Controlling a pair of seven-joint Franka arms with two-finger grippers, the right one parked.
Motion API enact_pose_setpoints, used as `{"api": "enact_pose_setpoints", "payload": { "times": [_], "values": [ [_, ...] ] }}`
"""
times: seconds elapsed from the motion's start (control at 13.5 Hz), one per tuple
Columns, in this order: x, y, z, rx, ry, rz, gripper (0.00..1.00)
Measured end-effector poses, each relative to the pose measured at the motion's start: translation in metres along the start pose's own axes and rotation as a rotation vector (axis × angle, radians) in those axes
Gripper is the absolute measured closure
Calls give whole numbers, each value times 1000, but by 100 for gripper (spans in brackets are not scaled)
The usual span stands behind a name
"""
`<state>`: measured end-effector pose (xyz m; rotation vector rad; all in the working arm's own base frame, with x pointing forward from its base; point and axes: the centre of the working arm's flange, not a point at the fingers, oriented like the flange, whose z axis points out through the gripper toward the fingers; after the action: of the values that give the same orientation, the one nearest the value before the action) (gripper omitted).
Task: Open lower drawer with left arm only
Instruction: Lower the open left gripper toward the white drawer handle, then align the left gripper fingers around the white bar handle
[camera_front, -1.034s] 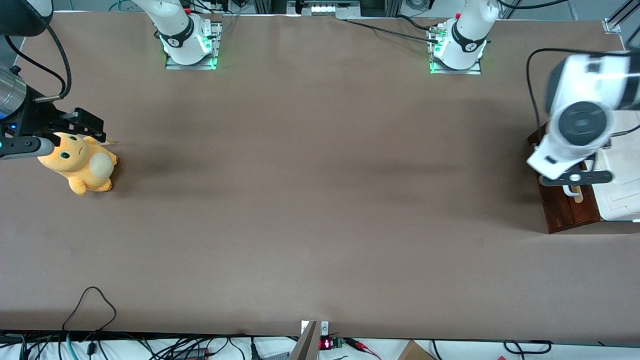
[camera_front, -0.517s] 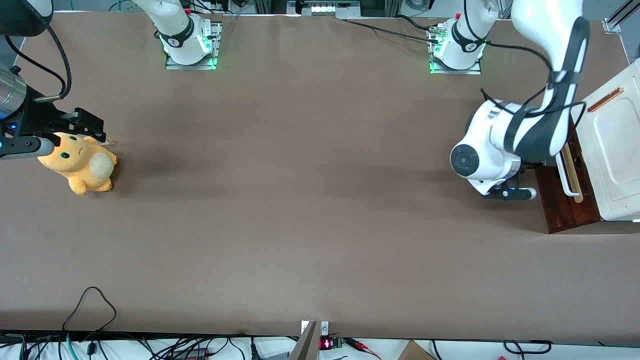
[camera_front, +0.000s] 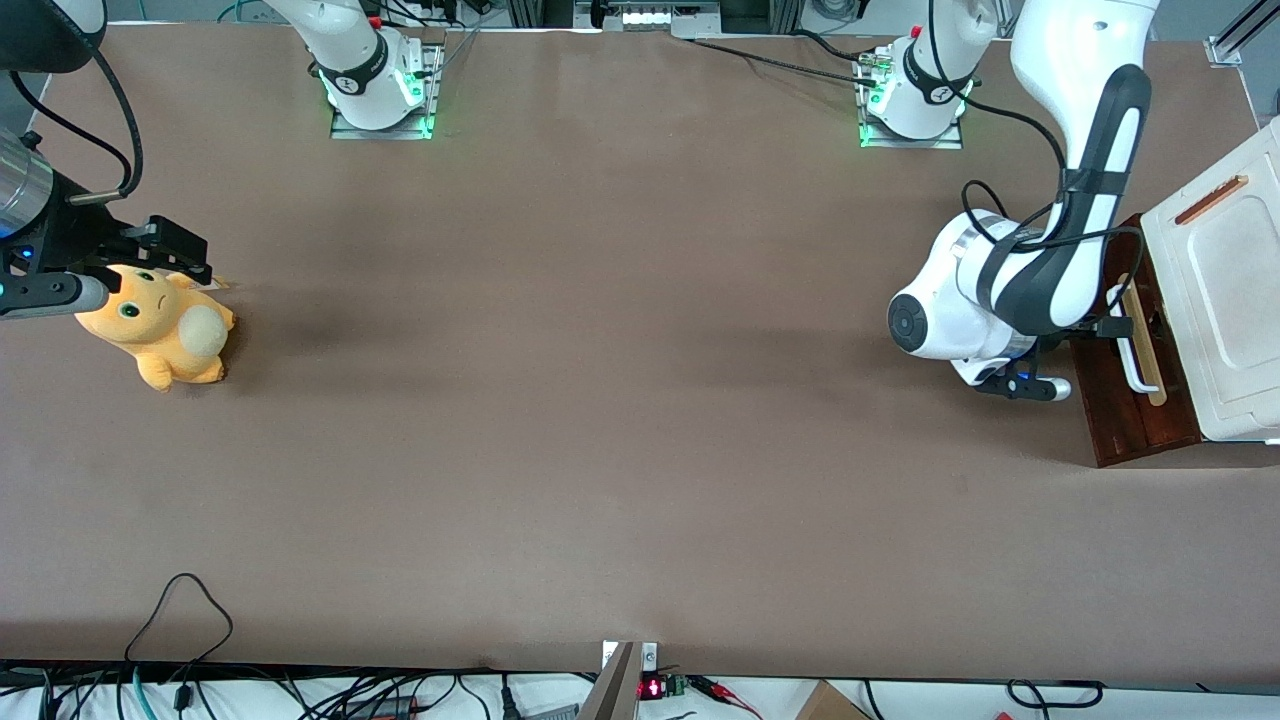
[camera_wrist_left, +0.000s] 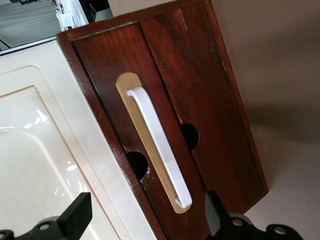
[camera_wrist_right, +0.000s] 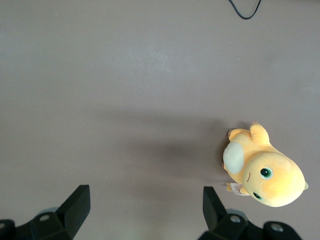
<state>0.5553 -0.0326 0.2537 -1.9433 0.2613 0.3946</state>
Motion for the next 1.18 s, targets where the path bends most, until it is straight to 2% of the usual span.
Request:
{"api": "enact_pose_setpoints", "payload": {
  "times": [0.44,0.59,0.74,0.96,1.18],
  "values": [
    [5,22,12,31,-12,-26,0],
    [5,22,15,74,-11,-54,0],
    [5,27,22,111,-22,-83,0],
    [5,39,31,142,-50,-126,0],
    [6,53,42,207,-66,-147,0]
  ]
}}
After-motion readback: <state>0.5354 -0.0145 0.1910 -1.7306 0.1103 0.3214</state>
